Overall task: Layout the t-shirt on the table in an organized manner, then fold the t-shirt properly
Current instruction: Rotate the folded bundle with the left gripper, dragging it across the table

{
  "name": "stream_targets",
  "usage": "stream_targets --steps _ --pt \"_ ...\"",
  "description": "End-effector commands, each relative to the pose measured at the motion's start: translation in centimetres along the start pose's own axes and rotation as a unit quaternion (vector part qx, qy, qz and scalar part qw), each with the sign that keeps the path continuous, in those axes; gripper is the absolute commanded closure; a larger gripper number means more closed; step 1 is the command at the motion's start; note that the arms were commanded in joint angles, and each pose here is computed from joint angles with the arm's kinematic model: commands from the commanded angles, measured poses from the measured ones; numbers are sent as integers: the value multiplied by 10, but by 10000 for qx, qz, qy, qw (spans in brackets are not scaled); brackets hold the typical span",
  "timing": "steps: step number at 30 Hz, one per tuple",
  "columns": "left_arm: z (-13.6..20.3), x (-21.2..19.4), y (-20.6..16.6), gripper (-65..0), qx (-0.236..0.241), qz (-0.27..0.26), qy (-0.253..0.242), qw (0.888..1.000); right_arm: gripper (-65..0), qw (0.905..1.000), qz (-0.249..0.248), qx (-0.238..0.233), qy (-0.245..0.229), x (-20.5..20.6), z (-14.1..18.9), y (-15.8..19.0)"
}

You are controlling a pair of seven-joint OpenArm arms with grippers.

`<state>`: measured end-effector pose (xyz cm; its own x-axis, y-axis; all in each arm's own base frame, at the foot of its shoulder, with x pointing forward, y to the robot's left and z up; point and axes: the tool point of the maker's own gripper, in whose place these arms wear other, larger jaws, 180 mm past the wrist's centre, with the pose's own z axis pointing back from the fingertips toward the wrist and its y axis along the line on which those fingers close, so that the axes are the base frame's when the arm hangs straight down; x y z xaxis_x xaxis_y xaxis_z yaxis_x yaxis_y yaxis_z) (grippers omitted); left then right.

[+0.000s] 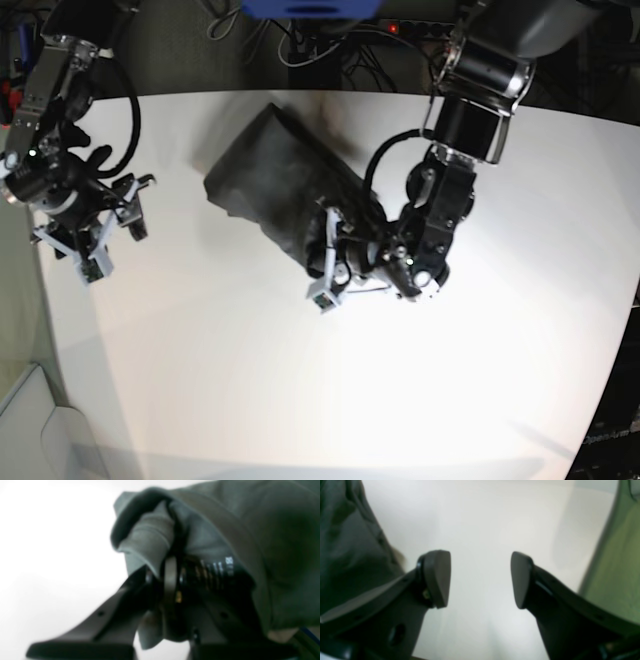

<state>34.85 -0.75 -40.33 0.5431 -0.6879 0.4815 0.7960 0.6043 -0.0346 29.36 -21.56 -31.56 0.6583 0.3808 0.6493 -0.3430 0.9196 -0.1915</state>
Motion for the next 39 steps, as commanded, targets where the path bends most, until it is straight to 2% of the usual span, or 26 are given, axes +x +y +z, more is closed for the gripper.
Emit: stream_targets --steps 1,8,12,19,23,32,37,39 --pt "3 20 0 -2 -16 -113 -282 9995 -381 9997 15 -122 -215 11 6 -9" --pt "-12 37 -25 -2 -248 -627 -529 9963 -381 9987 -125 -465 -156 2 16 -36" --pt "-8 62 -28 -2 -182 -1112 -704 9911 -381 9975 -270 -633 -149 -3 22 -48" --pt "-6 74 -9 -2 546 -2026 -288 9773 -381 9962 -419 -764 -34 -17 27 -56" --pt "-18 75 -10 -2 707 -2415 -132 9677 -381 9952 -503 -838 35 -25 31 -60" --pt "-45 70 -12 -2 742 -2889 75 9544 -381 9941 -520 -950 90 -31 36 -68" --pt "-46 88 -4 -2 745 -2960 -37 9523 -381 9942 -538 -916 143 -36 35 -65" --pt "-46 93 -2 -2 746 -3100 -72 9478 -381 9943 -544 -906 156 -37 35 -64"
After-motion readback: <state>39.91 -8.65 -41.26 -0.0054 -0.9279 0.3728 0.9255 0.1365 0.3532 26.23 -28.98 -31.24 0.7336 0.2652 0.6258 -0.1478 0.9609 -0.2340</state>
